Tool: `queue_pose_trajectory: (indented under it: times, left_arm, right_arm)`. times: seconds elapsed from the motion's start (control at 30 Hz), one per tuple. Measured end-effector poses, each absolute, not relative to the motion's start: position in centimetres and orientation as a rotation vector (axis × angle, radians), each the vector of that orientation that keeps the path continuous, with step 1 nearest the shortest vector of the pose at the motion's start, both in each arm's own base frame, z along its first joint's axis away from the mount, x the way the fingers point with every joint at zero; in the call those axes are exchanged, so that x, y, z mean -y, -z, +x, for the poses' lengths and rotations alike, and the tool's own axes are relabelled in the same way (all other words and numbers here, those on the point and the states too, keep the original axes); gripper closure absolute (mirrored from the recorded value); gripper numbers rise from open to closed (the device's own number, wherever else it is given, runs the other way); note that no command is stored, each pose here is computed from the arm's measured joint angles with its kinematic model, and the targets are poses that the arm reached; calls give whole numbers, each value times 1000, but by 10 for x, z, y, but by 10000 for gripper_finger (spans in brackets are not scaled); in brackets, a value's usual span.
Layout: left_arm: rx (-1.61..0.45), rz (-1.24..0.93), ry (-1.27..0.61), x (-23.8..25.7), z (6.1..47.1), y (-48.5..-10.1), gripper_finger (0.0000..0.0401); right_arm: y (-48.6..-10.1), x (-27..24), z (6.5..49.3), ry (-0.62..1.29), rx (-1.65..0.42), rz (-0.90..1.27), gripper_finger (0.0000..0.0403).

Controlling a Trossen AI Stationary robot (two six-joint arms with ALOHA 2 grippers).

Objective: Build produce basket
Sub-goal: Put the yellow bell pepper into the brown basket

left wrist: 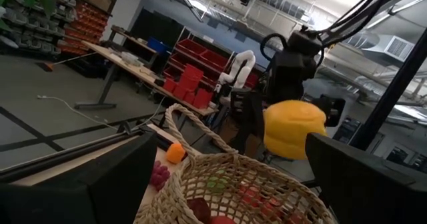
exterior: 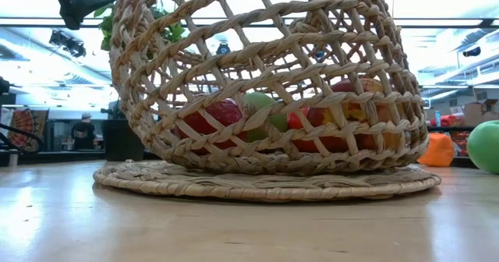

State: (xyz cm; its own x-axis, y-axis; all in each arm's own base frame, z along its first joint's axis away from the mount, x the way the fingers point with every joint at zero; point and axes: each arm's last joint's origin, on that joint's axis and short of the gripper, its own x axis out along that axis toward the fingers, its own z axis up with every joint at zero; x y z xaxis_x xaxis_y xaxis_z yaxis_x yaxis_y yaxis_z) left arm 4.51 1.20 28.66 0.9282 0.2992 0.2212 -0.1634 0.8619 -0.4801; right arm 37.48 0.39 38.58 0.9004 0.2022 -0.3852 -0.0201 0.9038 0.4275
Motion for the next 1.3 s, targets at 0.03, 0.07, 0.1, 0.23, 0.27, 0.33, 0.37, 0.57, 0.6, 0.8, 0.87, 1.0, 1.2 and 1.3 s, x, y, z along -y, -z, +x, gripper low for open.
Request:
queue_pose_trajectory:
  times: [0.03,0.07,0.1,0.23,0.27,0.33,0.37,0.57,0.6,0.8,0.87,1.0,1.2,1.3]
  left_arm:
    - [295,-473,-247,-12,45,-287,11]
    - [295,-474,-247,-12,45,-287,11]
    - [295,-474,-247,-12,45,-287,11]
    - [295,-473,-247,-12,45,-287,11]
    - [295,-474,-247,-12,45,-286,11]
    - [295,-473,-247,-12,45,-287,11]
    - [295,-474,-247,-12,45,-287,11]
    - [295,-474,-247,-12,45,-287,11]
    - [295,-474,-247,-12,45,-287,11]
    - [295,-474,-247,-12,45,-287,11]
    - [295,-473,-247,-12,45,-287,11]
    - [295,-474,-247,-12,45,-287,11]
    - [295,-473,-247,-12,45,-287,11]
    - [295,-474,-247,-12,45,-287,11]
  right_arm:
    - [-384,-6,374,-131,-458,429,69]
    - [-383,-8,373,-142,-481,427,69]
    - [-381,-10,372,-150,-505,422,69]
    - [-376,-16,369,-172,-554,387,69]
    - [-376,-16,369,-172,-554,382,69]
    - [-377,-15,370,-157,-540,371,69]
    - [-378,-13,371,-145,-524,362,69]
    - [-387,1,377,-47,-389,317,69]
    - [-389,3,377,-42,-369,316,69]
    - [-386,3,376,-107,-425,370,69]
    - [-381,0,373,-147,-487,376,69]
    - [-372,-3,368,-170,-598,364,69]
    - [-374,2,370,-129,-559,349,69]
    - [-381,8,374,-89,-472,370,69]
